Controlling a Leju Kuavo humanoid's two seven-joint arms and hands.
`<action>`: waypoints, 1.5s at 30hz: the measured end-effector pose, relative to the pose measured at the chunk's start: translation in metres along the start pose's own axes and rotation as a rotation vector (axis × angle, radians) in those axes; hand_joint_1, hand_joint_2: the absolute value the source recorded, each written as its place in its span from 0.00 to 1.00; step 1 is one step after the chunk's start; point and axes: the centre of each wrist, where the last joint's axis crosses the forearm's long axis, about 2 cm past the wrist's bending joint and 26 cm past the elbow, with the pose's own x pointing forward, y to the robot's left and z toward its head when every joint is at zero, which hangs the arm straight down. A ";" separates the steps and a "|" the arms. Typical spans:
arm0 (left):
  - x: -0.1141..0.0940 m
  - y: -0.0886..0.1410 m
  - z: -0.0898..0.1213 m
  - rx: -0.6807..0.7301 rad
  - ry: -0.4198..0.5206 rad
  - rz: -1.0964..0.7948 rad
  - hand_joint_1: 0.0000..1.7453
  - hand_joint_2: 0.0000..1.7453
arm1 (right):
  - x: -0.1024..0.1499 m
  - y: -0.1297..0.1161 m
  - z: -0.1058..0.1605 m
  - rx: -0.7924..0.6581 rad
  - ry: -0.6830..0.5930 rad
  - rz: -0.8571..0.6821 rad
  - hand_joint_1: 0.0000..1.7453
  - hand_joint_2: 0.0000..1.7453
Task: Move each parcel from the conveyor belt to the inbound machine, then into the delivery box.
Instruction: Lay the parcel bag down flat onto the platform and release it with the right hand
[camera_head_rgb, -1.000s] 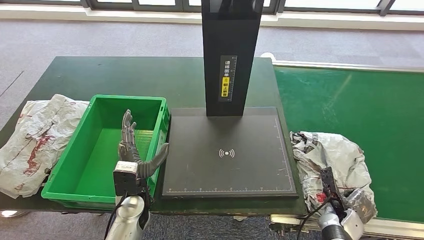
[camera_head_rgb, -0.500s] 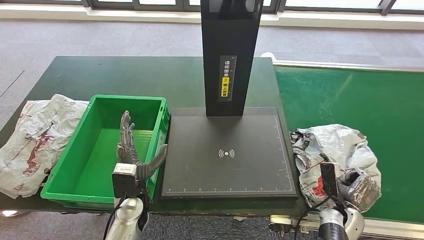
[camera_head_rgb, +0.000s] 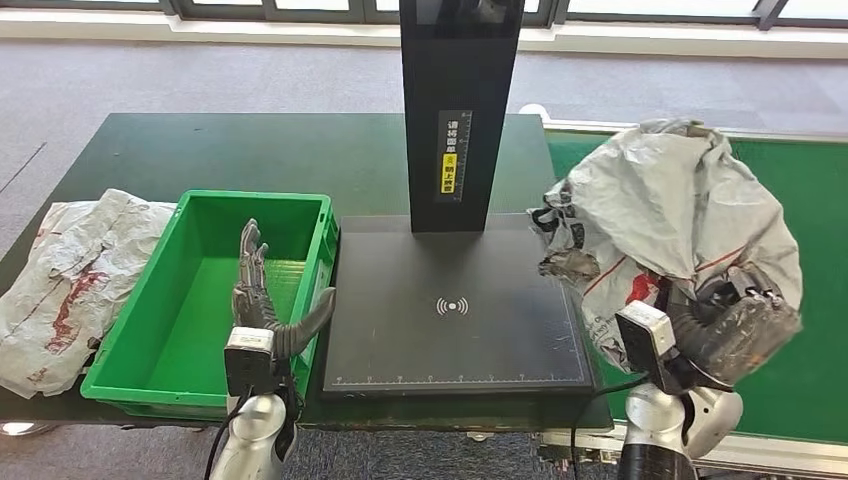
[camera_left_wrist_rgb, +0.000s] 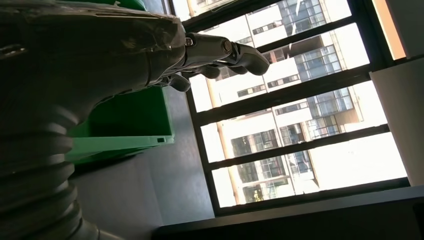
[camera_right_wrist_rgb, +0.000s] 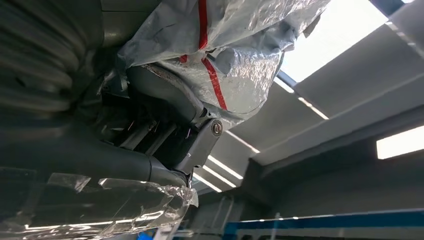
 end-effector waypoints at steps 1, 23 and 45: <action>0.000 0.000 0.000 0.001 -0.001 0.000 0.00 1.00 | 0.006 0.003 -0.003 -0.001 -0.022 -0.019 1.00 1.00; -0.002 -0.001 0.002 -0.026 0.016 0.037 0.00 1.00 | 0.075 0.033 0.033 0.418 -0.108 -0.380 0.00 1.00; -0.003 0.000 0.004 -0.016 0.014 0.004 0.00 1.00 | 0.055 0.066 0.068 0.647 0.005 -0.286 0.00 0.00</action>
